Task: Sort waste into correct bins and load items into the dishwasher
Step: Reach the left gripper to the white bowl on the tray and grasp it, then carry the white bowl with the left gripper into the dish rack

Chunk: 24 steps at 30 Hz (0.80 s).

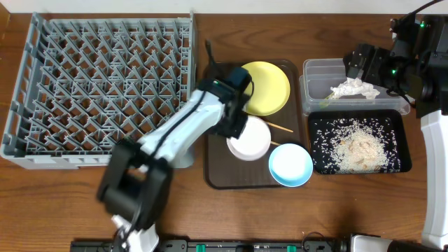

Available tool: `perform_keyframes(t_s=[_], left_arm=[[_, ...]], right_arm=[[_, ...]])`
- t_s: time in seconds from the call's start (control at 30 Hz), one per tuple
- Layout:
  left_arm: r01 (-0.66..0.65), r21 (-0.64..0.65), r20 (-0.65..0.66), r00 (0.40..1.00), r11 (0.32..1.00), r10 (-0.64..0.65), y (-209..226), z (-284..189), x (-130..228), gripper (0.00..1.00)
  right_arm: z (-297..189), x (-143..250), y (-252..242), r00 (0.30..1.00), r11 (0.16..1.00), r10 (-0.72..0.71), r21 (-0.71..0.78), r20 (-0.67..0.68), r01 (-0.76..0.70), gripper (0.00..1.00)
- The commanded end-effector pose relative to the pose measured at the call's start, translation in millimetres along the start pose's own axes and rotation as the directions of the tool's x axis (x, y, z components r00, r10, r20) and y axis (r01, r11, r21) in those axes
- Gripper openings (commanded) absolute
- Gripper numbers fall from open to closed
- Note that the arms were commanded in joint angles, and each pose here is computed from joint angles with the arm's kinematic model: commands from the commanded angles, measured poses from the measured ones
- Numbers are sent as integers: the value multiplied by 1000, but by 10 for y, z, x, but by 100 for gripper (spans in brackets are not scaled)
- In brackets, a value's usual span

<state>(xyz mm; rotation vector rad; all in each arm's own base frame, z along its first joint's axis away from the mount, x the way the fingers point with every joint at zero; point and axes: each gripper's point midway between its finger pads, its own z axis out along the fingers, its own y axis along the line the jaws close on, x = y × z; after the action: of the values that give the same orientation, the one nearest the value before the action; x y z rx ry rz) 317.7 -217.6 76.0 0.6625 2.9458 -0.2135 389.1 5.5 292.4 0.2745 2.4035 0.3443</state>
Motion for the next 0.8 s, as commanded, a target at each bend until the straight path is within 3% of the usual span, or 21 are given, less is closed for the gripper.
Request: perform_keyframes(t_s=[0.0,0.07,0.1,0.23,0.33,0.37,0.5,0.77], left_arm=[[50,-193,274,962,980,5,289,-871,-329,8],[112,-332,357,934,937,15,542,-1187,-359,7],[187,-465,416,909,866,27,797,-1459,-358,7],[311,-651,462,886,693,37,1229,-1796,-310,7],[364,-712,467,884,600,18,1479,-1872,-265,7],[412,-750,480,877,518,-4,1669,-1930,-223,8],[506,-792,526,850,340,-40,1978,-2071,-138,7],[565,-817,562,825,114,-64,2271,-1968,-86,7]], right_arm=[[6,-1,-6,1000,1000,14,-2,-3,-14,99],[6,-1,-6,1000,1000,14,-2,-3,-14,99],[6,-1,-6,1000,1000,14,-2,-3,-14,99],[5,-2,-6,1000,1000,14,-2,-2,-14,99],[6,-1,-6,1000,1000,14,-2,-3,-14,99],[5,-2,-6,1000,1000,14,-2,-2,-14,99],[5,-2,-6,1000,1000,14,-2,-2,-14,99],[6,-1,-6,1000,1000,14,-2,-3,-14,99]])
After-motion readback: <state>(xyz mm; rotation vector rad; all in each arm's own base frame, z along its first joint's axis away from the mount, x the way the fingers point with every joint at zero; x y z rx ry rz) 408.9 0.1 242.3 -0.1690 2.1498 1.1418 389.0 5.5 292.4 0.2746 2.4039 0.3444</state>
